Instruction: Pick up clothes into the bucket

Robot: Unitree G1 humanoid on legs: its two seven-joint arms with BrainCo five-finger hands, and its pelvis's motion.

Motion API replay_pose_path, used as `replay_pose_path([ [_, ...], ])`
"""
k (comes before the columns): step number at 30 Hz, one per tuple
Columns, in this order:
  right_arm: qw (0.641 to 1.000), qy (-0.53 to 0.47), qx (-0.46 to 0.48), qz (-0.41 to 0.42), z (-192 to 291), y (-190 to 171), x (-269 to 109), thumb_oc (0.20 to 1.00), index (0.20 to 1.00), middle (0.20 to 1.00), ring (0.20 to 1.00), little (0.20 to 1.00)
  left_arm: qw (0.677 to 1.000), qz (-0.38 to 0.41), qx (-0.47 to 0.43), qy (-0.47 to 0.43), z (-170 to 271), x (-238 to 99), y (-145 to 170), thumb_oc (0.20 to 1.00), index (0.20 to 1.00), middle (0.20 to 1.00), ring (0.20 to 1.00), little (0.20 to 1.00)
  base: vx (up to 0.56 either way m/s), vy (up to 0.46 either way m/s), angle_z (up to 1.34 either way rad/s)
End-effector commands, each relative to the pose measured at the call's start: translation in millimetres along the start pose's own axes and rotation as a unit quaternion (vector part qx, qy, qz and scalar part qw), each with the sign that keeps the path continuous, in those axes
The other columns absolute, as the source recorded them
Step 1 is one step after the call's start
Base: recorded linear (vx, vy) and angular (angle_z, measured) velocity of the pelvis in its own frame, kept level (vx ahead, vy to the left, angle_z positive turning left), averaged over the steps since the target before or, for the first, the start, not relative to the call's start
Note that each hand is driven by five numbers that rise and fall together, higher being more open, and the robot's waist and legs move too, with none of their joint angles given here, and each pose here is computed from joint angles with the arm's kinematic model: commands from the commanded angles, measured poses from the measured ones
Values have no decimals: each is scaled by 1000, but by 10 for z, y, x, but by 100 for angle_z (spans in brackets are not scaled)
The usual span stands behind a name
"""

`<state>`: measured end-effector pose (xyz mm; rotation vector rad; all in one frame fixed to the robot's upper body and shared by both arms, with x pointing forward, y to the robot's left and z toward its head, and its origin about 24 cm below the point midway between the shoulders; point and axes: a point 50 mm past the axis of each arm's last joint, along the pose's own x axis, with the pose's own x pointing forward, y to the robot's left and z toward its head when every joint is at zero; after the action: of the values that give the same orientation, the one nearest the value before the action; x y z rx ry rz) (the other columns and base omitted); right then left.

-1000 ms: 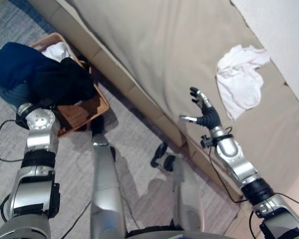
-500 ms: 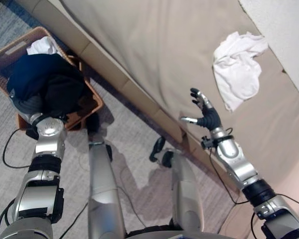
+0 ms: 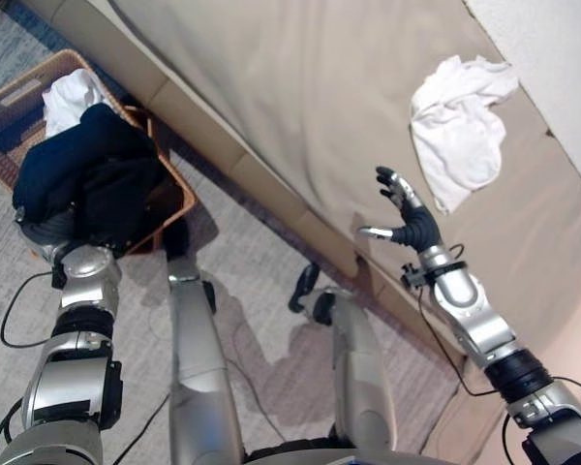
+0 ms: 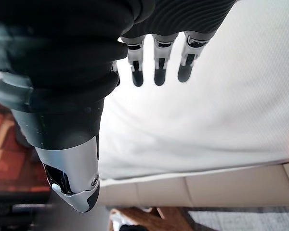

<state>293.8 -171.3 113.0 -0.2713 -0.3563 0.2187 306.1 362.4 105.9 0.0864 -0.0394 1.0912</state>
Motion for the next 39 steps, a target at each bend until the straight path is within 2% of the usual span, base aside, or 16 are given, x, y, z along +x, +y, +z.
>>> replay_pose_path([
  [1, 999, -43, 16, -18, 142, -100, -33, 1000, 1000, 1000, 1000, 1000, 999, 31, -15, 3, 56, 143, 159, 1000, 1000, 1000, 1000, 1000, 0, 0, 0],
  [10, 999, -23, 20, -30, 59, -118, -63, 1000, 1000, 1000, 1000, 1000, 1000, -18, 2, 16, -138, 44, 138, 1000, 1000, 1000, 1000, 1000, 0, 3, -1],
  [12, 999, -10, 14, -30, 9, -138, -80, 1000, 1000, 1000, 1000, 1000, 995, -56, 75, 29, -312, 39, 212, 1000, 1000, 1000, 1000, 1000, 11, 34, -8],
  [15, 1000, 6, 2, -26, -48, -157, -111, 1000, 1000, 1000, 1000, 1000, 994, -57, 70, 65, -423, 46, 270, 1000, 1000, 1000, 1000, 1000, 23, 32, -7],
  [20, 999, 28, -11, -40, -134, -206, -141, 1000, 1000, 1000, 1000, 1000, 991, -88, 89, 56, -580, -92, 297, 1000, 1000, 1000, 1000, 1000, 41, 18, -5],
  [24, 998, 43, -7, -53, -203, -227, -215, 1000, 1000, 1000, 1000, 1000, 992, -114, 48, 19, -631, -313, 277, 1000, 1000, 1000, 1000, 1000, 59, -10, -8],
  [25, 997, 46, -2, -65, -217, -252, -247, 1000, 1000, 1000, 1000, 1000, 992, -128, -4, -4, -555, -390, 243, 1000, 1000, 1000, 1000, 1000, 50, -29, -6],
  [30, 994, 53, 16, -93, -273, -287, -279, 1000, 1000, 1000, 1000, 1000, 971, -201, -117, -55, -381, -716, 176, 1000, 1000, 1000, 1000, 1000, -8, 0, -8],
  [33, 993, 57, 23, -101, -301, -263, -274, 1000, 1000, 1000, 1000, 1000, 961, -230, -135, -72, -303, -792, 154, 1000, 1000, 1000, 1000, 1000, 57, -70, -84],
  [34, 991, 59, 34, -116, -321, -273, -310, 1000, 1000, 1000, 1000, 1000, 949, -263, -155, -85, -234, -879, 93, 1000, 1000, 1000, 1000, 1000, 56, -57, -65],
  [39, 986, 66, 49, -145, -361, -323, -393, 1000, 1000, 1000, 1000, 1000, 924, -329, -182, -74, -233, -1087, -25, 1000, 1000, 1000, 1000, 1000, -5, -58, -21],
])
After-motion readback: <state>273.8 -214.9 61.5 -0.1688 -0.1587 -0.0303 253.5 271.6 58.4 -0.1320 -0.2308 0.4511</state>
